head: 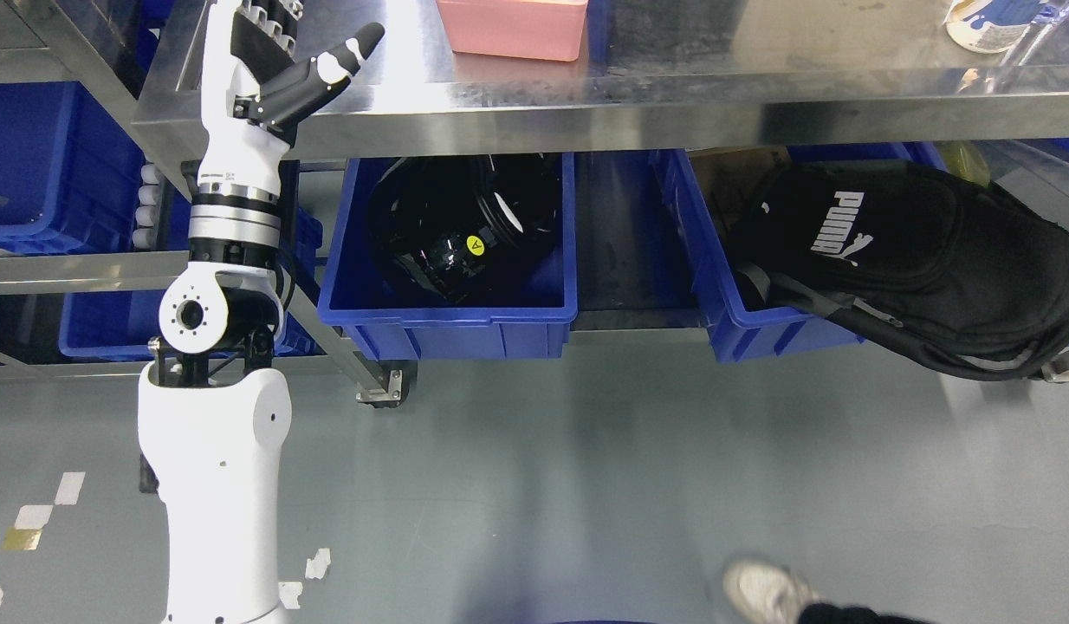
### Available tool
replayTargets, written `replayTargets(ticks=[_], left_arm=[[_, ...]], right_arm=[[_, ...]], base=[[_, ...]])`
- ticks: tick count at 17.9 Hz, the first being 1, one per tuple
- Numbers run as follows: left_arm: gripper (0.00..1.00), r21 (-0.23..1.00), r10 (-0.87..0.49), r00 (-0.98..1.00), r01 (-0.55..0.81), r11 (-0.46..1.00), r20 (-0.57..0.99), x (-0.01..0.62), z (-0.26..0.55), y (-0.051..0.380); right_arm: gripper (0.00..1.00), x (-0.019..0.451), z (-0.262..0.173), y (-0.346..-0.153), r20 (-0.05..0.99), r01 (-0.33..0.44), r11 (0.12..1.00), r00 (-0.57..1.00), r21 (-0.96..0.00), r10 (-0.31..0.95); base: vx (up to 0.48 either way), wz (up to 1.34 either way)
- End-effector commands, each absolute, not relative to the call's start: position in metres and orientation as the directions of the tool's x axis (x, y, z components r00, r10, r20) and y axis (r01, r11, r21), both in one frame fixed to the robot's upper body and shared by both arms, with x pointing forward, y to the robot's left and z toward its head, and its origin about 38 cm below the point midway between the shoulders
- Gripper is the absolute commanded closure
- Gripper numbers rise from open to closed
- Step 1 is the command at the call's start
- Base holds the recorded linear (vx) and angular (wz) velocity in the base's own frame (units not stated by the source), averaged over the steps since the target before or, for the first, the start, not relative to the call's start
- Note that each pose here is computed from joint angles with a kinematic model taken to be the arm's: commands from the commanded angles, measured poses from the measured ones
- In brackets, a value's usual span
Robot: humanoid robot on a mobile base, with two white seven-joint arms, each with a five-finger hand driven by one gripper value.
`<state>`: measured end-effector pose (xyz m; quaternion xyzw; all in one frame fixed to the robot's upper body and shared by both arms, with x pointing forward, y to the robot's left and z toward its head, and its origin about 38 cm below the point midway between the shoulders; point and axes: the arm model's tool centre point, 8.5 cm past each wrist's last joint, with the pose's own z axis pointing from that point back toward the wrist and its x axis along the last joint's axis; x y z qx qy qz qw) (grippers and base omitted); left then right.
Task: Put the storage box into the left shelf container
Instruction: 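Raise the left hand up toward the pink box on the tabletop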
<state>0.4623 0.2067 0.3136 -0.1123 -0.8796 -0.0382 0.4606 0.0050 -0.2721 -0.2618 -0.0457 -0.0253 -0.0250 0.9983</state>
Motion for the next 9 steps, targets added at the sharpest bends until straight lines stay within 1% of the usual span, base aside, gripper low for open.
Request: replayTargets(ticks=[1, 2, 6, 8, 9], left_arm=[[0.00, -0.025, 0.150, -0.566, 0.222, 0.975, 0.811, 0.462, 0.320, 0.216], [0.00, -0.010, 0.147, -0.564, 0.238, 0.971, 0.813, 0.462, 0.320, 0.214], [0.00, 0.142, 0.091, -0.615, 0.319, 0.937, 0.783, 0.469, 0.349, 0.212], [0.00, 0.307, -0.067, -0.629, 0.282, 0.909, 0.774, 0.482, 0.366, 0.231], [0.00, 0.364, -0.134, -0.626, 0.255, 0.896, 0.769, 0.489, 0.372, 0.240]], right_arm=[[0.00, 0.014, -0.261, -0.284, 0.078, 0.074, 0.992, 0.995, -0.107, -0.066], [0.00, 0.014, -0.261, -0.284, 0.078, 0.074, 0.992, 0.995, -0.105, -0.066], [0.00, 0.014, -0.261, -0.284, 0.078, 0.074, 0.992, 0.995, -0.105, -0.066], [0.00, 0.014, -0.261, -0.284, 0.080, 0.074, 0.992, 0.995, -0.107, -0.066], [0.00, 0.014, -0.261, -0.284, 0.080, 0.074, 0.992, 0.995, -0.105, -0.066]], base=[[0.000, 0.00], [0.000, 0.00], [0.000, 0.00], [0.000, 0.00], [0.000, 0.00]])
